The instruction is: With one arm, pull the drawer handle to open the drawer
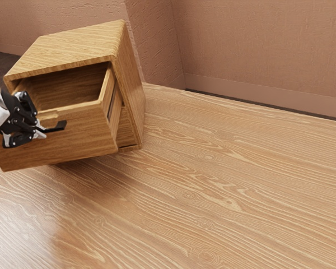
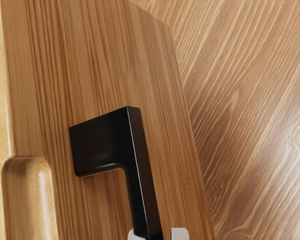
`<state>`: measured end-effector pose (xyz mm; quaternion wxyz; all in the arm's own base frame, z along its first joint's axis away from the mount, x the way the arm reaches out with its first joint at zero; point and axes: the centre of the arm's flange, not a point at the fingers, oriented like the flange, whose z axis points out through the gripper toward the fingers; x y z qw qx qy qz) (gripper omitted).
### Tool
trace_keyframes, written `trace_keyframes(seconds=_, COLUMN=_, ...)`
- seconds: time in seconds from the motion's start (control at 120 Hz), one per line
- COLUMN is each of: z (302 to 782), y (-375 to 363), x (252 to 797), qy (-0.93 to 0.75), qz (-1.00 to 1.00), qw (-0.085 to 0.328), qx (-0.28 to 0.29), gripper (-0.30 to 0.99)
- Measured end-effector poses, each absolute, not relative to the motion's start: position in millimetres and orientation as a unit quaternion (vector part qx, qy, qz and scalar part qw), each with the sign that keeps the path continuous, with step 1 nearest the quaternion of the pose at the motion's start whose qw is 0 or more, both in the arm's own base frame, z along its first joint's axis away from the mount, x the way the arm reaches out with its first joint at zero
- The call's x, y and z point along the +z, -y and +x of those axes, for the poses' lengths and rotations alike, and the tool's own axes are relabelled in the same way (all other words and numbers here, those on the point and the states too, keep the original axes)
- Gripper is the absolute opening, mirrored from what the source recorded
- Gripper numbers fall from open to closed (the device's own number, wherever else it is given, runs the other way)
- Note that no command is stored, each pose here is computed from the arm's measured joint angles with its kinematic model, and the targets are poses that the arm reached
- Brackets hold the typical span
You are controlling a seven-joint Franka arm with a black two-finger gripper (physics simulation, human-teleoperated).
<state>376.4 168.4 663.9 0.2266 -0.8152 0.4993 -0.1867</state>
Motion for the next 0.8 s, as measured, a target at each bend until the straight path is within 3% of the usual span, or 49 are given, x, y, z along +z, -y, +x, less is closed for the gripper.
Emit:
trace_keyframes(seconds=0.308, z=369, y=-157, x=665, qy=-0.498, qz=-0.815, qw=0.236, qx=-0.179, gripper=-0.08)
trace_keyframes(seconds=0.658, z=368, y=-157, x=663, qy=-0.497, qz=-0.819, qw=0.226, qx=-0.175, gripper=0.15)
trace_keyframes(seconds=0.8, z=365, y=-147, x=691, qy=-0.499, qz=-0.814, qw=0.231, qx=-0.186, gripper=0.20)
